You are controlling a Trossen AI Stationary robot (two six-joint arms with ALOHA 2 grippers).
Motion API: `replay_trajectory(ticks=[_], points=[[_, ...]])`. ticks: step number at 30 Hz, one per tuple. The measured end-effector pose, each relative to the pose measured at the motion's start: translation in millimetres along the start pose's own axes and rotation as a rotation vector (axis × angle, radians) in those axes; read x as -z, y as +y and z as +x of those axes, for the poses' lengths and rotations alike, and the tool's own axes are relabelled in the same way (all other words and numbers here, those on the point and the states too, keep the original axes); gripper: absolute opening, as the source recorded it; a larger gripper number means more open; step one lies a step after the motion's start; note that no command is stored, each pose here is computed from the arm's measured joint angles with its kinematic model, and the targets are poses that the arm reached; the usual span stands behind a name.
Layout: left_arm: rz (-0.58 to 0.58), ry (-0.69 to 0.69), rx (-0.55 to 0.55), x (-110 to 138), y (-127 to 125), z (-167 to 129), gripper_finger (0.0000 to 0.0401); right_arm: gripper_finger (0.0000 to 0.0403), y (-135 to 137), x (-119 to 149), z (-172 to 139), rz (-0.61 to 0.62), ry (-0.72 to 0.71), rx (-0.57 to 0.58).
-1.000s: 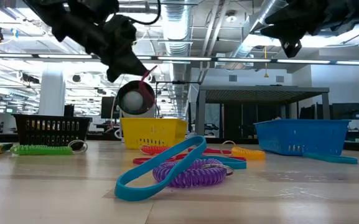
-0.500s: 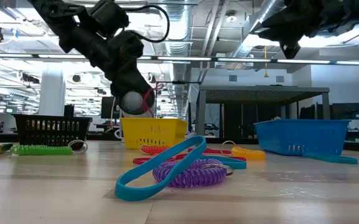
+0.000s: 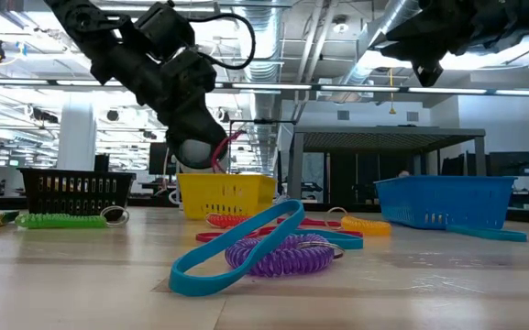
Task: Pick & Place Office Desk Supplies
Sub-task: Put the top left red rubber band into the yellow basket
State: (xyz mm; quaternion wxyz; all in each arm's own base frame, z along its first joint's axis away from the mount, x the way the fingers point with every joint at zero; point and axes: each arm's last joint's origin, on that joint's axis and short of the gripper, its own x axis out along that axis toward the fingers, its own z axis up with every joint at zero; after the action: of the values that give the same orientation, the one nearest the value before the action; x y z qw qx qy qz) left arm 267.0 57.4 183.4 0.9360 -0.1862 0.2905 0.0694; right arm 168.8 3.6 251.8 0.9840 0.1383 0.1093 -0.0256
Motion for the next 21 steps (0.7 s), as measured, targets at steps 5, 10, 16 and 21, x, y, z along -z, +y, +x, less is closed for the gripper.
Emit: replay_trajectory(ticks=[5, 10, 16, 21], points=[[-0.001, 0.002, -0.001, 0.2, 0.1, 0.0, 0.0000, 0.0118, 0.0, -0.1, -0.1, 0.000, 0.000, 0.000], [-0.003, 0.012, 0.035, 0.5, -1.0, 0.0, 0.0000, 0.0118, 0.0, 0.0, 0.0, 0.000, 0.000, 0.000], [-0.016, 0.025, 0.073, 2.1, -6.4, 0.6, 0.0019, 0.0118, 0.0, -0.1, -0.1, 0.000, 0.000, 0.000], [-0.041, 0.035, 0.033, 4.3, -4.1, 3.3, 0.0059, 0.0118, 0.2, 0.0, -0.1, 0.000, 0.000, -0.001]])
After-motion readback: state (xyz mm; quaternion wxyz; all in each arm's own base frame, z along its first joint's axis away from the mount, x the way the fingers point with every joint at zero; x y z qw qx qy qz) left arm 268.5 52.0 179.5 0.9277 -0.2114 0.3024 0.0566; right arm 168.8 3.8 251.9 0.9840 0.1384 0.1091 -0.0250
